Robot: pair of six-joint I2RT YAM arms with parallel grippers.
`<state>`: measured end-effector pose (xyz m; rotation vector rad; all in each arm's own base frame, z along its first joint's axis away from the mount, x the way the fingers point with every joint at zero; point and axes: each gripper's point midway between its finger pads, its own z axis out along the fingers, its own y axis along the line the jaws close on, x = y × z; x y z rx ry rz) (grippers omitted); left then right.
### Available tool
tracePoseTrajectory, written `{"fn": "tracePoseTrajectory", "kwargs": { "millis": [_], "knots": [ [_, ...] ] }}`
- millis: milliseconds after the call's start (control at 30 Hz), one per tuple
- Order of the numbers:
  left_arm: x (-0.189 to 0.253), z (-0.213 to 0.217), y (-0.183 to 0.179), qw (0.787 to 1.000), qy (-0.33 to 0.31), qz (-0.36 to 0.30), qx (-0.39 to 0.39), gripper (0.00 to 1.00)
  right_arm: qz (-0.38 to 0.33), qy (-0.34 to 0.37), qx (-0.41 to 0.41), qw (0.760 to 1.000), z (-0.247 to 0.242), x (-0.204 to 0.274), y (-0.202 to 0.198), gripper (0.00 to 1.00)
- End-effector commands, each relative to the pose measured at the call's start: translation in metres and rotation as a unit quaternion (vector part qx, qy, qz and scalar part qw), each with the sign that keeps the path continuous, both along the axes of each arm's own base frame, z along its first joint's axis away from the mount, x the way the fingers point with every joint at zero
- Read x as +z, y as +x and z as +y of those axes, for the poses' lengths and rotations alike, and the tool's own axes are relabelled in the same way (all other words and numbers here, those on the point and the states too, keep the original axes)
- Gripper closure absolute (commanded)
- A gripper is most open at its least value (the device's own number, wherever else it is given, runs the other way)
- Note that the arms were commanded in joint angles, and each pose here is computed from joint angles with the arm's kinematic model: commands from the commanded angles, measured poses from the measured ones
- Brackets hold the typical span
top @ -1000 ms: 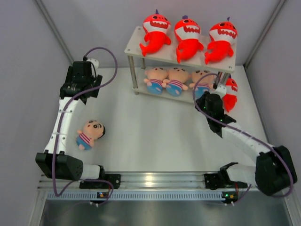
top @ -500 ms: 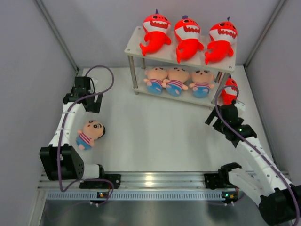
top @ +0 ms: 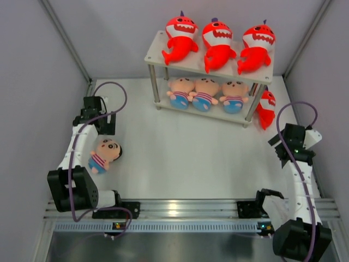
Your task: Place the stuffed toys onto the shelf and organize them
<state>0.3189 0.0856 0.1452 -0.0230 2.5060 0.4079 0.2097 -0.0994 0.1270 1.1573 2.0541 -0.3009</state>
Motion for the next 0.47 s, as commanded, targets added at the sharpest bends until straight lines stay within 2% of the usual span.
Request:
{"fn": "tracePoseTrajectory", "kwargs": {
  "millis": [0,133,433],
  "knots": [
    [0.0160,-0.0032,0.0133,0.998,-0.017,-0.053,0.006,0.02,0.005,-0.035,-0.014,0.999,-0.0158,0.0182,0.0017,0.01],
    [0.0196,-0.0062,0.0147,0.998,-0.025,-0.060,0.004,0.02,0.015,-0.043,-0.002,0.999,-0.0166,0.0152,0.0016,0.01],
    [0.0166,-0.0049,0.0136,0.998,-0.021,-0.054,0.005,0.02,-0.033,-0.047,0.025,0.998,-0.0105,0.0200,0.0085,0.01]
  ]
}}
